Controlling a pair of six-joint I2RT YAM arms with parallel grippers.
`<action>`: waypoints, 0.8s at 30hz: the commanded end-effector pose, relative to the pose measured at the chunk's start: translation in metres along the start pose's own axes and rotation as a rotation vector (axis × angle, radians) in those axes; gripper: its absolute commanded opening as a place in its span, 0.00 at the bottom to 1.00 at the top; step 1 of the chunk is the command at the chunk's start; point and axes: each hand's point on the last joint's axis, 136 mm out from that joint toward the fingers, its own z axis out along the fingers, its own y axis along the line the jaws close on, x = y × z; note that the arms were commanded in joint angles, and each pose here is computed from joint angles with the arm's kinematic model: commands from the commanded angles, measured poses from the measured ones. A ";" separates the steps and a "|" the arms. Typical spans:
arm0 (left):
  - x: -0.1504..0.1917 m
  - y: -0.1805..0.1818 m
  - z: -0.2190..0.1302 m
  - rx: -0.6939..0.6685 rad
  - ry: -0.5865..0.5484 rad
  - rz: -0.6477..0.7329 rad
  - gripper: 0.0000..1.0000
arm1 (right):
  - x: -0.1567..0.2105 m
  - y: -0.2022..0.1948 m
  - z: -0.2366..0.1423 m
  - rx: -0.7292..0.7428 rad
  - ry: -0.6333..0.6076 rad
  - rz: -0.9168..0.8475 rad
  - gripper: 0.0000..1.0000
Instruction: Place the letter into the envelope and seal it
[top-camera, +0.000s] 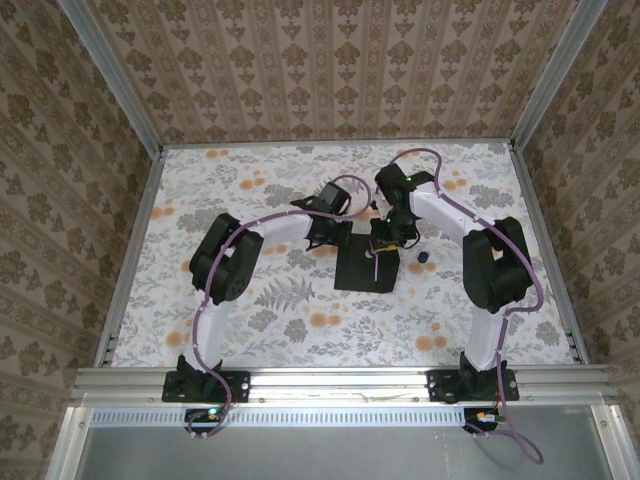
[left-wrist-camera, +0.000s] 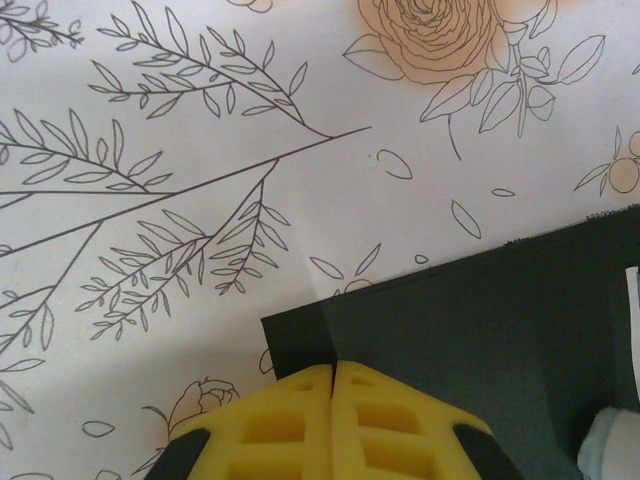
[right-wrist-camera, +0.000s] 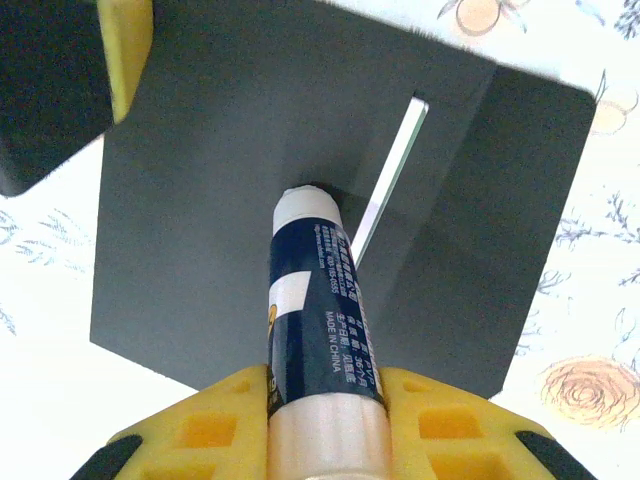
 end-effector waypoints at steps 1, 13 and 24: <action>0.026 0.015 0.006 -0.075 0.093 -0.030 0.00 | -0.001 -0.007 0.004 0.032 0.027 -0.009 0.13; 0.030 0.014 0.010 -0.073 0.113 -0.091 0.00 | 0.034 0.010 -0.011 -0.004 0.046 -0.020 0.14; 0.030 0.013 0.010 -0.071 0.117 -0.115 0.00 | 0.047 0.026 -0.009 -0.043 0.055 -0.020 0.14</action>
